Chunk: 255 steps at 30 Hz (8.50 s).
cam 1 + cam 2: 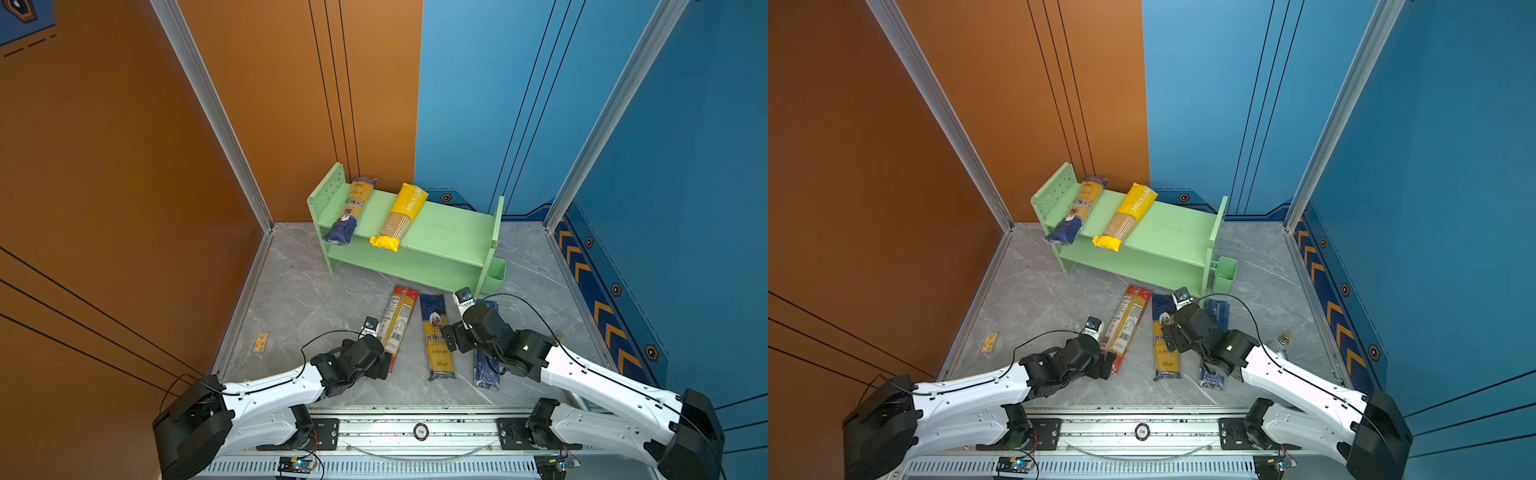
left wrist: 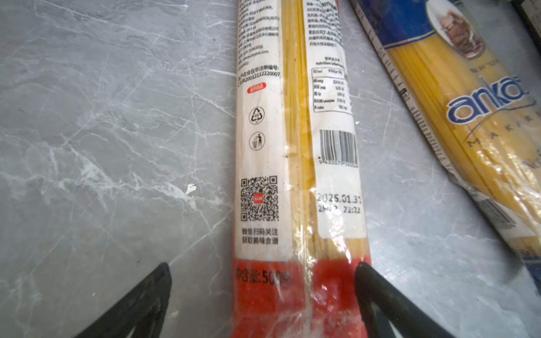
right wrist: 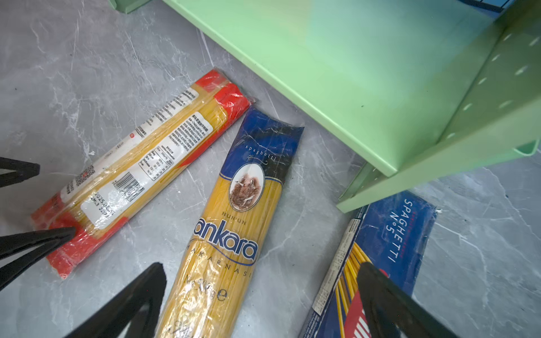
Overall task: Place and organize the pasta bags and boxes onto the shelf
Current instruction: 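Lower the left gripper onto the red-and-white bag while the right gripper shifts, then close the left gripper on the red-and-white bag's middle, then lift the red-and-white bag with the left gripper toward the shelf, then carry the red-and-white bag with the left gripper over the upper tier, then lower the red-and-white bag onto the upper tier beside the yellow bag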
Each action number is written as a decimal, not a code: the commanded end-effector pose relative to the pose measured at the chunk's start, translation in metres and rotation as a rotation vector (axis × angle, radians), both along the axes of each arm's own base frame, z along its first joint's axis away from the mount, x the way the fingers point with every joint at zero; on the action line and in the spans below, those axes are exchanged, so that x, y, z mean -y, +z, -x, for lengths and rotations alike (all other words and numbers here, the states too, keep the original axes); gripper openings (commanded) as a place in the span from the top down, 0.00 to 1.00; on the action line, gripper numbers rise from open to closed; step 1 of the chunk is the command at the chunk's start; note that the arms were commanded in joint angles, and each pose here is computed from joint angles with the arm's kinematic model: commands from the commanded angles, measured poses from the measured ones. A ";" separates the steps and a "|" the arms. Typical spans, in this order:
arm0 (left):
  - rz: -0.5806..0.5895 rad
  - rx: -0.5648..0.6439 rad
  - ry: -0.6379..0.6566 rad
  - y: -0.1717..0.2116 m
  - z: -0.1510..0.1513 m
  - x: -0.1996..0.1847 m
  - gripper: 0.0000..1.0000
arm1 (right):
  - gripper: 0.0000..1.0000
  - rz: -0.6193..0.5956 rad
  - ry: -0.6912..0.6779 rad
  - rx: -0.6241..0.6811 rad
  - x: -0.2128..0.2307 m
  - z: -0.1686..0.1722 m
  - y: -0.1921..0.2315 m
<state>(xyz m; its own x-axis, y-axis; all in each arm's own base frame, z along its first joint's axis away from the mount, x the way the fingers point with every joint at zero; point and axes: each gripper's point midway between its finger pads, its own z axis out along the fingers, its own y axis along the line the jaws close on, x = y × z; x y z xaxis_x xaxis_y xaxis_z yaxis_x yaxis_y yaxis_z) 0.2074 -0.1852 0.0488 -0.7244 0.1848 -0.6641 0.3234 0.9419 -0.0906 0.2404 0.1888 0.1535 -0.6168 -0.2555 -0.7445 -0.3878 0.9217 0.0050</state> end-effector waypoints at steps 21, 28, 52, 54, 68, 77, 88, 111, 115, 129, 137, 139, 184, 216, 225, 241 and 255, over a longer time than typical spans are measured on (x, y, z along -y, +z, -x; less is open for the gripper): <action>0.037 -0.048 -0.090 -0.016 -0.010 0.036 0.02 | 0.00 -0.045 -0.084 -0.046 0.040 0.009 -0.016; 0.024 -0.065 -0.082 -0.025 -0.011 0.036 0.01 | 0.00 -0.053 -0.097 -0.052 0.043 0.009 -0.021; 0.001 -0.122 -0.094 -0.041 -0.007 0.041 0.60 | 0.00 -0.072 -0.134 -0.067 0.052 0.006 -0.028; 0.002 -0.124 -0.094 -0.041 -0.007 0.041 0.63 | 0.00 -0.075 -0.135 -0.068 0.052 0.006 -0.028; 0.037 -0.152 -0.106 -0.027 -0.004 0.047 1.00 | 0.00 -0.091 -0.145 -0.063 0.055 0.007 -0.027; 0.083 -0.123 -0.123 0.014 0.002 0.043 1.00 | 0.00 -0.098 -0.155 -0.063 0.057 0.007 -0.027; 0.205 -0.087 -0.168 0.066 0.018 0.037 1.00 | 0.00 -0.102 -0.164 -0.073 0.059 0.006 -0.030; 0.346 0.018 -0.154 0.146 0.023 0.030 1.00 | 0.00 -0.112 -0.176 -0.094 0.060 0.003 -0.035; 0.406 0.048 -0.198 0.176 0.031 0.033 1.00 | 0.00 -0.109 -0.178 -0.100 0.060 0.002 -0.037; 0.607 0.129 -0.337 0.256 0.060 0.039 1.00 | 0.00 -0.102 -0.171 -0.121 0.057 0.001 -0.041; 0.717 0.220 -0.445 0.317 0.074 0.046 1.00 | 0.00 -0.106 -0.170 -0.129 0.056 0.001 -0.041; 0.732 0.245 -0.452 0.330 0.074 0.046 1.00 | 0.00 -0.111 -0.172 -0.127 0.057 0.002 -0.040; 0.558 0.587 -0.153 0.406 -0.180 0.178 1.00 | 0.00 -0.171 -0.169 -0.111 0.047 0.012 -0.051; 0.486 0.500 -0.067 0.349 -0.207 0.191 0.92 | 0.00 -0.171 -0.176 -0.105 0.050 0.012 -0.054; 0.479 0.487 -0.071 0.342 -0.206 0.192 0.75 | 0.00 -0.169 -0.179 -0.106 0.051 0.012 -0.055; 0.473 0.499 -0.078 0.347 -0.193 0.191 0.75 | 0.00 -0.169 -0.184 -0.107 0.053 0.014 -0.057; 0.348 0.525 -0.003 0.333 -0.181 0.183 0.81 | 0.00 -0.180 -0.191 -0.099 0.057 0.016 -0.055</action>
<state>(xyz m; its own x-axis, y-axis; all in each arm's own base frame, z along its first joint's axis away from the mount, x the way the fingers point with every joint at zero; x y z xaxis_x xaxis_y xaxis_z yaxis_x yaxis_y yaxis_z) 0.3964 -0.3826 0.3371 -0.3928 -0.0485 -0.9184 0.4272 0.8747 -0.2288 0.2241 0.1380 0.0995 -0.7165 -0.0178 -0.6973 -0.2235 0.9528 0.2053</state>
